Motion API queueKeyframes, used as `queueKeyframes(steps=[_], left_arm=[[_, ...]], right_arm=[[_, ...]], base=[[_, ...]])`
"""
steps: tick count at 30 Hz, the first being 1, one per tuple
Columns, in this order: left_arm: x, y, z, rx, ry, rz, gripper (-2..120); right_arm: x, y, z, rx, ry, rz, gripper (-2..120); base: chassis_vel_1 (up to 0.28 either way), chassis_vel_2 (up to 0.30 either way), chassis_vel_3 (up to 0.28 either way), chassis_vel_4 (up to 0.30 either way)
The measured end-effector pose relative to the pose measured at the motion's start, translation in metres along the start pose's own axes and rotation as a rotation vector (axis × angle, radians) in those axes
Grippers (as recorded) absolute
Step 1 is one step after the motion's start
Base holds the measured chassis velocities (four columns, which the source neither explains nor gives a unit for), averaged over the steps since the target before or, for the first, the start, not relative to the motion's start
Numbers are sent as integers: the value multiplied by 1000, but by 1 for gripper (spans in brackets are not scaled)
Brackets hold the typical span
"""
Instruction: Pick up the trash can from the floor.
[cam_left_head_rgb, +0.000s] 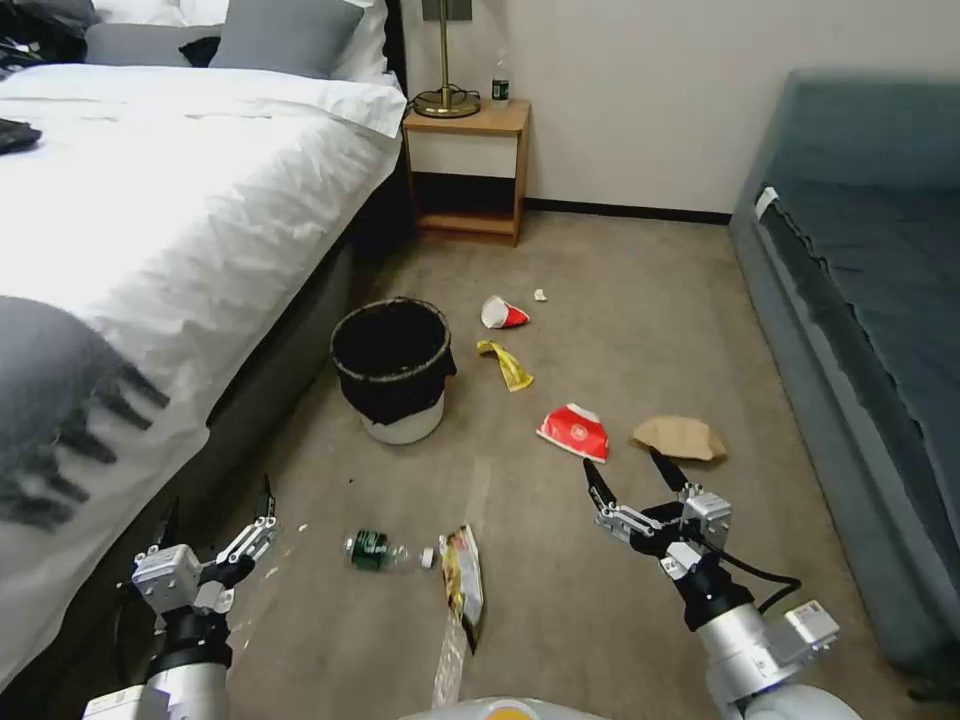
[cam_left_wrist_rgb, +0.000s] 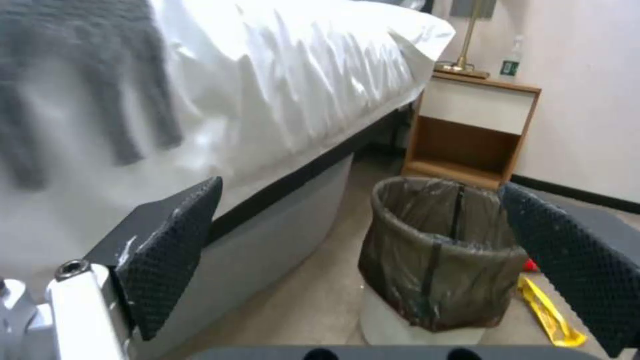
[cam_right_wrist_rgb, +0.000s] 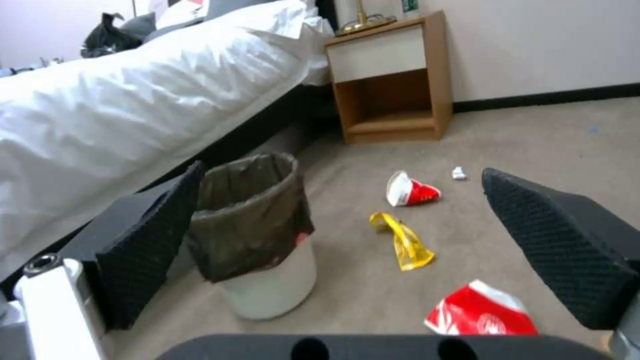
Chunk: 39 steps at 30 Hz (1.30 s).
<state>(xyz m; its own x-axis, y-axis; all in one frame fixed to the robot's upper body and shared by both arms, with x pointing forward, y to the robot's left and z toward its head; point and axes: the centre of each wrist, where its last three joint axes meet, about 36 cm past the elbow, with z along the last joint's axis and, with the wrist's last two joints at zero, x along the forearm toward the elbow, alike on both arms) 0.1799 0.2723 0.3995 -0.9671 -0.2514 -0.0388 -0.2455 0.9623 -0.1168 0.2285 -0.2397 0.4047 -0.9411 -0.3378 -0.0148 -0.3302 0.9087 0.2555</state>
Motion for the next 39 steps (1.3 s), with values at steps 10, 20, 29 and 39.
queueKeyframes(steps=[10,20,29,39], left_arm=[[-4,0,-2,30,2,-10,100],[-20,1,-14,131,-4,-44,100],[-65,8,-48,234,93,12,100],[-157,47,-58,124,289,75,100]], right_arm=[[0,-1,-1,-8,-2,-2,100],[-2,-3,-5,1,-3,-24,100],[-9,-14,-7,29,13,-65,100],[-23,-24,-7,46,10,-77,100]], base=[[-167,176,163,-172],[-16,21,12,-14],[0,0,0,0],[0,0,0,0]])
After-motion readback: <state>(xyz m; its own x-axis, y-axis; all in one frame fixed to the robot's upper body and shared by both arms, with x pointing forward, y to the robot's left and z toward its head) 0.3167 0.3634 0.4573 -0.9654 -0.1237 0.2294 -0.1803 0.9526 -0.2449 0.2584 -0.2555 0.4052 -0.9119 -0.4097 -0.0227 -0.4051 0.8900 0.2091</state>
